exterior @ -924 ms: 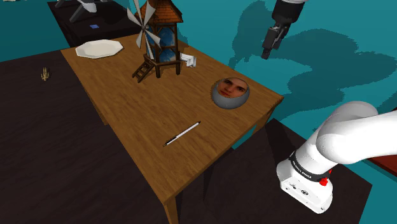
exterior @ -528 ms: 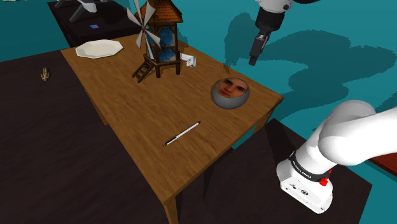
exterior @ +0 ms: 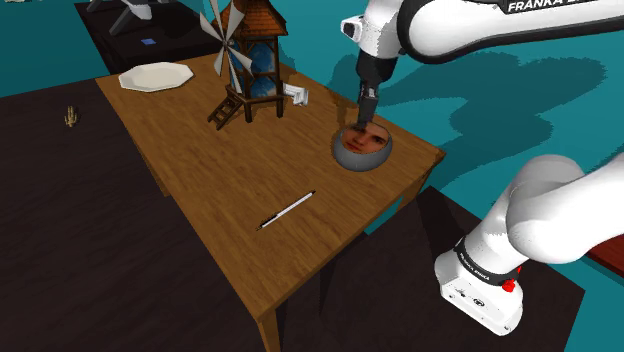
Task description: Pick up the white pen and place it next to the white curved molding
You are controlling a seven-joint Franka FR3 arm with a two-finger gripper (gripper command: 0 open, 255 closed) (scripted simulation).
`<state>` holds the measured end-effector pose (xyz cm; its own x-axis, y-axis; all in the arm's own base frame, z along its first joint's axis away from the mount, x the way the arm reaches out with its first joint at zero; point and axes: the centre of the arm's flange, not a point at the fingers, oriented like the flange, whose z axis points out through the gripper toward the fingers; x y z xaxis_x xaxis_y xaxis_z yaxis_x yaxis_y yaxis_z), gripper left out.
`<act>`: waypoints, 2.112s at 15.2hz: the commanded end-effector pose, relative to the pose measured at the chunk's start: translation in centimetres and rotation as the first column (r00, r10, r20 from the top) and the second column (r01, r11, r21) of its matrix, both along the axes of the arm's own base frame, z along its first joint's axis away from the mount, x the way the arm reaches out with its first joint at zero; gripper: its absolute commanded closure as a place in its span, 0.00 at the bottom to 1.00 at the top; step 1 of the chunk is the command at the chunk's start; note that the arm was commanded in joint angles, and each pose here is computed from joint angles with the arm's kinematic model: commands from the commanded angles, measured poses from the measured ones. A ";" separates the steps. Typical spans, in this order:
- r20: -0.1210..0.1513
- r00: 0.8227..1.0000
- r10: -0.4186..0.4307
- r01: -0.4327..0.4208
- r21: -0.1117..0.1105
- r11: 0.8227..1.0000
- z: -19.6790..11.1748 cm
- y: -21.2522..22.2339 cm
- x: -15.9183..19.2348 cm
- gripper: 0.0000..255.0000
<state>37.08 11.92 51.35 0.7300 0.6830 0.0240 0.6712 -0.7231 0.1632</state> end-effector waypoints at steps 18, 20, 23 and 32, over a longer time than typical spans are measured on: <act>0.011 0.650 0.760 -0.751 -0.139 0.645 -13.8 18.4 -4.7 0.00; 0.011 0.650 0.760 -0.751 -0.139 0.645 -14.8 18.3 -4.4 0.00; 0.011 0.650 0.760 -0.751 -0.139 0.645 -16.4 18.2 -3.9 0.00; 0.011 0.650 0.760 -0.751 -0.139 0.645 -17.7 18.2 -3.6 0.00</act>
